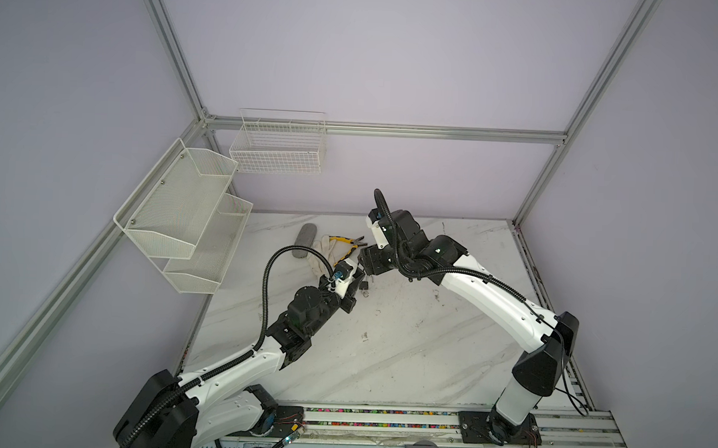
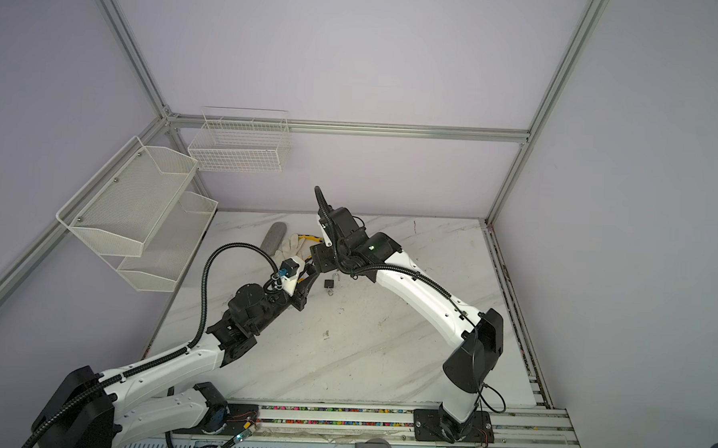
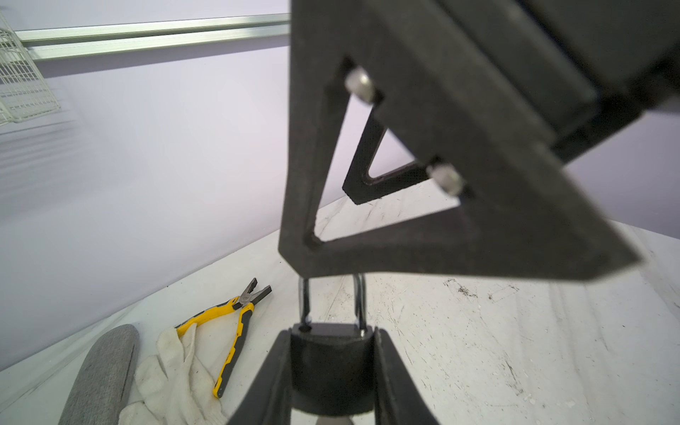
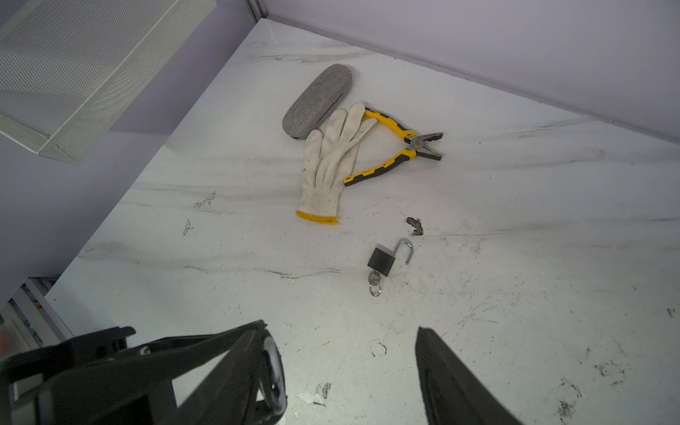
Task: Unlock with the key
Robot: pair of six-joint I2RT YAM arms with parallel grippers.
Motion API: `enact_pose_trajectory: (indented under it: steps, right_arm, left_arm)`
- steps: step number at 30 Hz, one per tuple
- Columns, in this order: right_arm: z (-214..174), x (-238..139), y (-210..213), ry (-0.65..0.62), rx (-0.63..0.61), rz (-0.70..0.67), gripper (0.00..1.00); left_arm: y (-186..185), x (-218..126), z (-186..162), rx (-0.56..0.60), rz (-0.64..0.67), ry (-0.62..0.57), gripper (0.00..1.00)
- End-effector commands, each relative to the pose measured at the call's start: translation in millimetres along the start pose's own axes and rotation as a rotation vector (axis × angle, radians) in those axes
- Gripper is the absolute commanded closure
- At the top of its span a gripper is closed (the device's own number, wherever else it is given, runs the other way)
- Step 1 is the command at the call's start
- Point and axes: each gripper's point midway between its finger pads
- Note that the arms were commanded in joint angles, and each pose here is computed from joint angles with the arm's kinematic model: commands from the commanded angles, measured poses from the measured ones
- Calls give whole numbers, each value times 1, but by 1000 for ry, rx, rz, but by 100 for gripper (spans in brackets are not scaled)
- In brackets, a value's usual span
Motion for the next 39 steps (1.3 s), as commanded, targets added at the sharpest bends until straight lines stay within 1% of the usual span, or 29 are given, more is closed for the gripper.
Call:
enact_pose_trajectory:
  steps: [1,8,11,15,19,27,31,33,35,39]
  right_arm:
    - [1,2,-9,2,-16,-66,31]
    - [-6,11,-16,53,-45,-121,31]
    - [-4,8,-20,51,-51,-137,31]
    - [-6,8,-27,78,-56,-159,31]
    - [-4,0,-30,79,-51,-149,30]
    - [-13,-8,-21,126,-72,-57,30]
    - [-12,-12,-25,116,-60,-66,30]
    - [-8,-16,-32,96,-47,-82,30]
    - [-3,-20,-43,65,-10,-87,29]
    - [-5,-14,-88,10,107,-177,25]
  left_arm:
    - [5,-4,16,15,28,-71,100]
    - [7,-7,13,37,48,-64,100]
    - [11,-10,17,39,65,-81,100]
    - [14,-12,18,56,87,-95,100]
    - [16,-13,20,68,101,-104,100]
    - [18,-13,22,73,114,-122,100]
    - [17,-9,20,60,110,-116,100]
    - [16,-7,15,44,106,-96,100]
    - [14,-7,5,0,98,-48,100]
    - [7,-7,-25,-177,85,151,100]
Point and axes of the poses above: each gripper's point midway between its finger pads, its own x axis out along the fingers, its own y axis along the line the jaws close on, z = x × y, and after that the axes turned 12 degrees about x, right-handed
